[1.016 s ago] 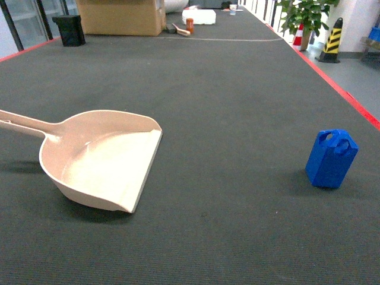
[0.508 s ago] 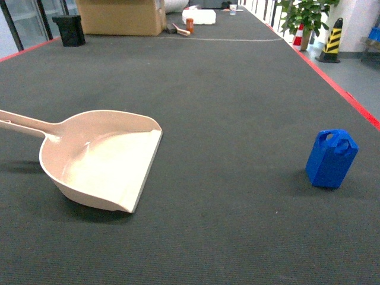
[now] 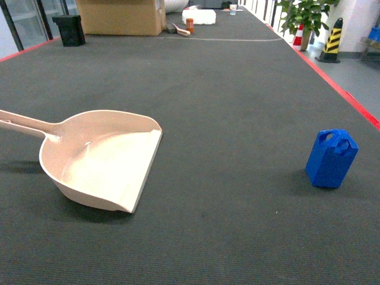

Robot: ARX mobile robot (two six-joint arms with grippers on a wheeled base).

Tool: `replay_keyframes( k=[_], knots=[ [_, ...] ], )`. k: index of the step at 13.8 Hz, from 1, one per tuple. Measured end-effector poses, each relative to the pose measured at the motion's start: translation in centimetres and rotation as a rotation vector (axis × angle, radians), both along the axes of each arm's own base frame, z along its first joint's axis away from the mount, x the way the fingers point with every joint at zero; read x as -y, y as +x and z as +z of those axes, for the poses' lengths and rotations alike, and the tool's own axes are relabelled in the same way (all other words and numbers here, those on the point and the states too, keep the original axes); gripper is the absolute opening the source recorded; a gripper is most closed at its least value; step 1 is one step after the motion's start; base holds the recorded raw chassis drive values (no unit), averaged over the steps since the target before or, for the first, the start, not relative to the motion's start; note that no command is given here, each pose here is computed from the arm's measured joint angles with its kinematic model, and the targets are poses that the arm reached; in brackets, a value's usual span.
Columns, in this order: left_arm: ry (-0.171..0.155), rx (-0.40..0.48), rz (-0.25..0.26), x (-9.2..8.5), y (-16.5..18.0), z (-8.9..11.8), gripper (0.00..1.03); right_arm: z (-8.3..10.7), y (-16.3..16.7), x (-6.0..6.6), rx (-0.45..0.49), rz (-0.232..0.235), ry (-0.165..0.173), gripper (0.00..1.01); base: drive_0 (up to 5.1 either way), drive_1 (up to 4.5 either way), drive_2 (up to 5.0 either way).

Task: Place part in tray to right shelf

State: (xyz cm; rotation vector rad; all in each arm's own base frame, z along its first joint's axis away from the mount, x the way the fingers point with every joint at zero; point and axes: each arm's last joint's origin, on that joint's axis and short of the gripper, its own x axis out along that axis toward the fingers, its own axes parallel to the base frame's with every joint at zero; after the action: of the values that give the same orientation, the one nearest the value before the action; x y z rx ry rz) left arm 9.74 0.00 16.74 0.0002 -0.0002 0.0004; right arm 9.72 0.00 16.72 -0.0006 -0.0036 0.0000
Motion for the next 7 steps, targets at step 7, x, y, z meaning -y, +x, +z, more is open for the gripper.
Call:
replay_keyframes(
  k=[7],
  knots=[
    [0.0, 0.0, 0.0, 0.0, 0.0, 0.0, 0.98, 0.0, 0.0, 0.0, 0.0, 0.0, 0.0, 0.98, 0.0, 0.0, 0.0]
  ],
)
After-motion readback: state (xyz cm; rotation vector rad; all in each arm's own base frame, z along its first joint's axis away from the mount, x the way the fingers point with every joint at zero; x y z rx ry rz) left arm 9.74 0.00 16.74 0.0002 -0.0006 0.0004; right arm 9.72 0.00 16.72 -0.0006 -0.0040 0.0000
